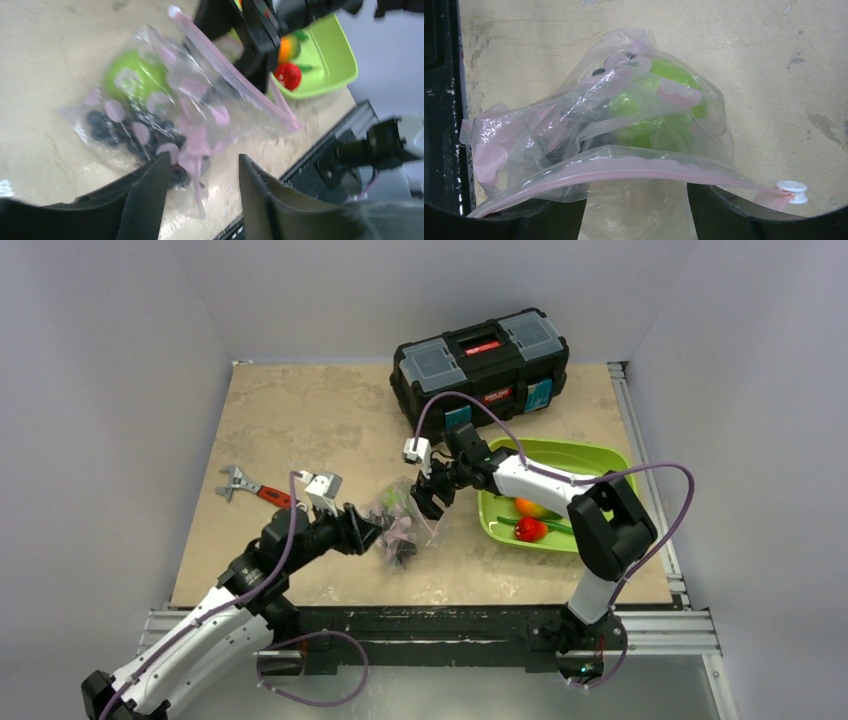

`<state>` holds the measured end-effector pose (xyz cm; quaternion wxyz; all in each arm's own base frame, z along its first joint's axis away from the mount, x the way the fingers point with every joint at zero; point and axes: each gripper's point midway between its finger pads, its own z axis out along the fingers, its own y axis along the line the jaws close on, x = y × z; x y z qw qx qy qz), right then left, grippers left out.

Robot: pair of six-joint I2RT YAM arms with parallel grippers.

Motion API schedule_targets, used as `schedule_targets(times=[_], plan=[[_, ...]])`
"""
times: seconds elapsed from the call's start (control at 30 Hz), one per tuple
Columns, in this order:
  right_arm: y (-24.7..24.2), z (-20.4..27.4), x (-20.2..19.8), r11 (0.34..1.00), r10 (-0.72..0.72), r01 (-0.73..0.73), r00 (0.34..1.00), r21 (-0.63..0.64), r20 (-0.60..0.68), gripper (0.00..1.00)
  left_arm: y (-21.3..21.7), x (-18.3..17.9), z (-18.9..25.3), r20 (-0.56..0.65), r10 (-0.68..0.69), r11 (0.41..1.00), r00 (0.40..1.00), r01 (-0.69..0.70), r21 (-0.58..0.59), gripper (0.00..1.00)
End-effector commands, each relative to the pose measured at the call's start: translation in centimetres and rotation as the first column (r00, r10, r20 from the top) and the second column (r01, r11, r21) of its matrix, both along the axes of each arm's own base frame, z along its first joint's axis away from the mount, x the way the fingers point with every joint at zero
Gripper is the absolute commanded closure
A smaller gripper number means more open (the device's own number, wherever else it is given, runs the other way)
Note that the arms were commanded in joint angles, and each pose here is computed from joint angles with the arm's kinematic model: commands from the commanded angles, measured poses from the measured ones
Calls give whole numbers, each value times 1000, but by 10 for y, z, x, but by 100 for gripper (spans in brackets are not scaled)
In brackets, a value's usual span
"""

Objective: Open the zip-top bag and remove the fake food
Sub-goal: Pick up the fake fruit from the zipper food storage bag.

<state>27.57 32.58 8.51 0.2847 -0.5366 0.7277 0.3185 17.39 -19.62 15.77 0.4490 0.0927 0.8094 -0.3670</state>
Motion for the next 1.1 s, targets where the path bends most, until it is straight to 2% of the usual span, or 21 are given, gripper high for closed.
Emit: schedule_targets(times=[0.0, 0.03, 0.07, 0.23, 0.4, 0.57, 0.77, 1.07], plan=[[12, 8, 5, 999, 15, -15, 1000, 42, 17, 29, 27, 35, 4, -49, 186, 980, 981, -183, 73, 62], [13, 8, 5, 999, 18, -19, 1000, 44, 15, 29, 30, 47, 1, -64, 214, 974, 975, -209, 84, 74], [13, 7, 5, 999, 19, -20, 1000, 43, 13, 29, 28, 59, -3, -81, 223, 972, 971, -216, 91, 80], [12, 6, 4, 999, 23, -24, 1000, 39, 16, 29, 24, 112, -25, -143, 271, 954, 952, -246, 170, 94], [13, 5, 5, 999, 29, -29, 1000, 35, 13, 28, 16, 142, -47, -168, 273, 944, 947, -229, 239, 97], [15, 0, 12, 1000, 10, -10, 1000, 20, 13, 26, -13, 156, -58, -205, 155, 974, 966, -115, 194, 97], [17, -1, 20, 1000, -17, 16, 1000, 14, 22, 20, -46, 148, -77, -287, -13, 992, 958, 48, 116, 99], [15, -19, 22, 998, -50, 51, 998, -46, 23, 13, -74, 126, -94, -337, -104, 992, 936, 120, 26, 99]])
